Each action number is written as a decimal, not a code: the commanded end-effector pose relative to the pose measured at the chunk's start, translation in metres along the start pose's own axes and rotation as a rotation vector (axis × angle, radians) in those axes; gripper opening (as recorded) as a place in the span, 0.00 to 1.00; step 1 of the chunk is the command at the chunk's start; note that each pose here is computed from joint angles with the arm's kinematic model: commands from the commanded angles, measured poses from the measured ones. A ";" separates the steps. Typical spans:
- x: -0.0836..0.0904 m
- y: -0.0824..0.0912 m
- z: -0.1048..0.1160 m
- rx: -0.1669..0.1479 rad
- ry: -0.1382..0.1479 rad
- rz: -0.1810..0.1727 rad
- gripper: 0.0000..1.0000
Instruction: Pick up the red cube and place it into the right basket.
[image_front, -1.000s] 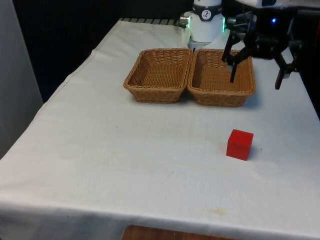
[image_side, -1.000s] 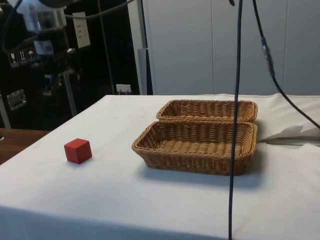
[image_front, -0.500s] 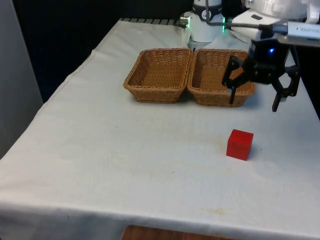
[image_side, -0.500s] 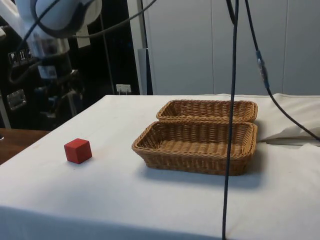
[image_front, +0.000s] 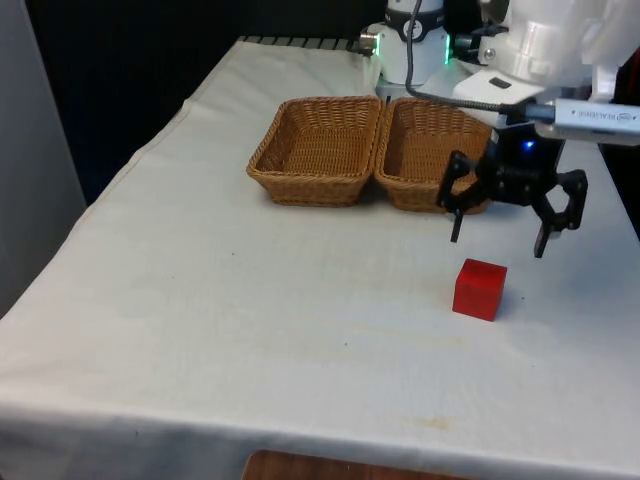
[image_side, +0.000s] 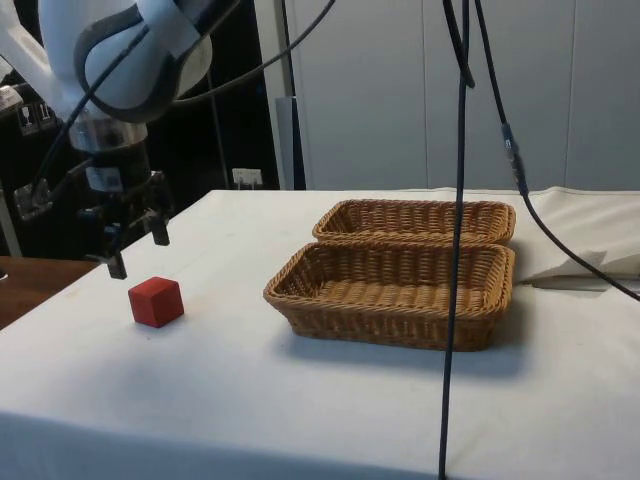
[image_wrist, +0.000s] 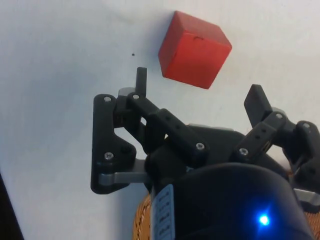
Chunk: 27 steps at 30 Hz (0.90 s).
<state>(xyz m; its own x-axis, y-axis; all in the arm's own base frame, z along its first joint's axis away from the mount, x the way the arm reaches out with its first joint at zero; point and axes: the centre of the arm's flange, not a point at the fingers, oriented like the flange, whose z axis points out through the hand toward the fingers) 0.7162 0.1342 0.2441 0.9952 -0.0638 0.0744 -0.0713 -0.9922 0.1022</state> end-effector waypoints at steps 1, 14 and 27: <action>0.000 -0.001 0.001 0.017 0.003 0.003 1.00; 0.002 0.000 0.037 0.052 0.017 0.037 1.00; 0.002 0.009 0.054 0.043 0.014 0.041 1.00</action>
<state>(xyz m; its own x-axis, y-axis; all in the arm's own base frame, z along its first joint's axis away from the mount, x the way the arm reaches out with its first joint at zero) 0.7199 0.1185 0.1944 0.9906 -0.1046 0.0877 -0.1108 -0.9914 0.0691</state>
